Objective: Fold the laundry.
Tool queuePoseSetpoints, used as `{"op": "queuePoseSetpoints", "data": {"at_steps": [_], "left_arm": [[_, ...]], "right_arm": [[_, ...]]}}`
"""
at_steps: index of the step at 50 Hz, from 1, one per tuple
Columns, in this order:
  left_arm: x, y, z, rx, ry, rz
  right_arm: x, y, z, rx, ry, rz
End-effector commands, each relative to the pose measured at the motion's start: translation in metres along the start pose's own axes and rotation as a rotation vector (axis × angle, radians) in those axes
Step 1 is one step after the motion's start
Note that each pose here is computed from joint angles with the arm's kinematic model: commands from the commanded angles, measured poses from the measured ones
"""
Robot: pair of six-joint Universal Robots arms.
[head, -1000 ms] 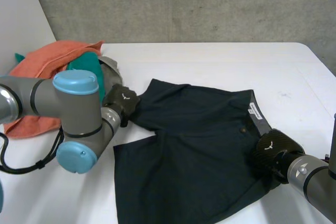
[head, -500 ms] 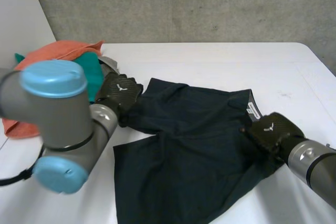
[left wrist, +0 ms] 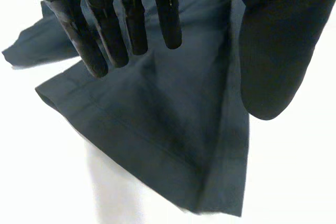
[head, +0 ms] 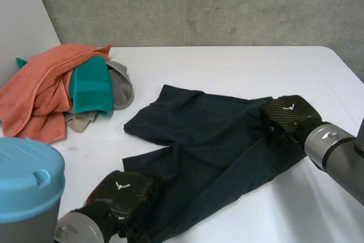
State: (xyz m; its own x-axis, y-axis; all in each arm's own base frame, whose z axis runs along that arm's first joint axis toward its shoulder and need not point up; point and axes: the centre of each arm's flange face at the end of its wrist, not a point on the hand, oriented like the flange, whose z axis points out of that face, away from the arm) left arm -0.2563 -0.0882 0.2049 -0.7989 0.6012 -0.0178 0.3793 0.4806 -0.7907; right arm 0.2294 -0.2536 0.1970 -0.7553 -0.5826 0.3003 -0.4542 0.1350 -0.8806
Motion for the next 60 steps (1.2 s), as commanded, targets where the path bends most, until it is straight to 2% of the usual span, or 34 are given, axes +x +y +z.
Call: {"op": "queuePoseSetpoints", "data": {"at_steps": [1,11,16,18,20,21,23,24,27,30,35,40,46,51,57,60], "left_arm": [[0.005,0.012,0.007,-0.045,0.011,0.023],[0.009,0.029,0.032,-0.143,0.007,0.042],[0.006,0.026,0.039,-0.095,-0.066,0.054],[0.009,0.022,0.036,-0.067,-0.088,0.086],[0.014,0.025,0.030,-0.080,-0.082,0.127],[0.022,0.031,0.021,-0.111,-0.053,0.194],[0.029,0.037,0.010,-0.142,-0.020,0.264],[0.034,0.042,0.001,-0.170,0.002,0.322],[0.040,0.049,-0.011,-0.213,0.033,0.400],[0.046,0.054,-0.023,-0.257,0.064,0.473],[0.050,0.033,-0.019,-0.203,0.060,0.477],[0.029,-0.019,0.030,-0.036,-0.055,0.395],[0.004,-0.065,0.075,0.151,-0.170,0.399],[-0.016,-0.098,0.114,0.320,-0.265,0.394],[-0.016,-0.098,0.131,0.339,-0.276,0.403],[-0.011,-0.091,0.130,0.320,-0.262,0.408]], "right_arm": [[0.000,0.008,0.005,0.002,0.006,-0.006],[0.012,0.014,0.007,-0.013,0.039,0.008],[0.010,0.021,0.003,-0.046,0.025,-0.012],[0.007,0.025,-0.001,-0.067,0.008,-0.066],[-0.002,0.029,-0.016,-0.115,-0.043,-0.207],[-0.005,0.030,-0.024,-0.138,-0.066,-0.269],[-0.013,0.041,-0.049,-0.250,-0.159,-0.435],[-0.013,0.047,-0.057,-0.302,-0.194,-0.473],[-0.003,0.064,-0.076,-0.462,-0.291,-0.544],[0.011,0.066,-0.074,-0.484,-0.254,-0.518],[0.023,0.057,-0.061,-0.414,-0.141,-0.469],[0.025,0.043,-0.048,-0.314,-0.086,-0.399],[0.019,0.015,-0.025,-0.109,-0.006,-0.370],[0.023,0.006,-0.003,-0.026,0.045,-0.327],[0.038,-0.014,0.003,-0.004,0.117,-0.192],[0.040,-0.020,-0.003,-0.037,0.100,-0.148]]}}
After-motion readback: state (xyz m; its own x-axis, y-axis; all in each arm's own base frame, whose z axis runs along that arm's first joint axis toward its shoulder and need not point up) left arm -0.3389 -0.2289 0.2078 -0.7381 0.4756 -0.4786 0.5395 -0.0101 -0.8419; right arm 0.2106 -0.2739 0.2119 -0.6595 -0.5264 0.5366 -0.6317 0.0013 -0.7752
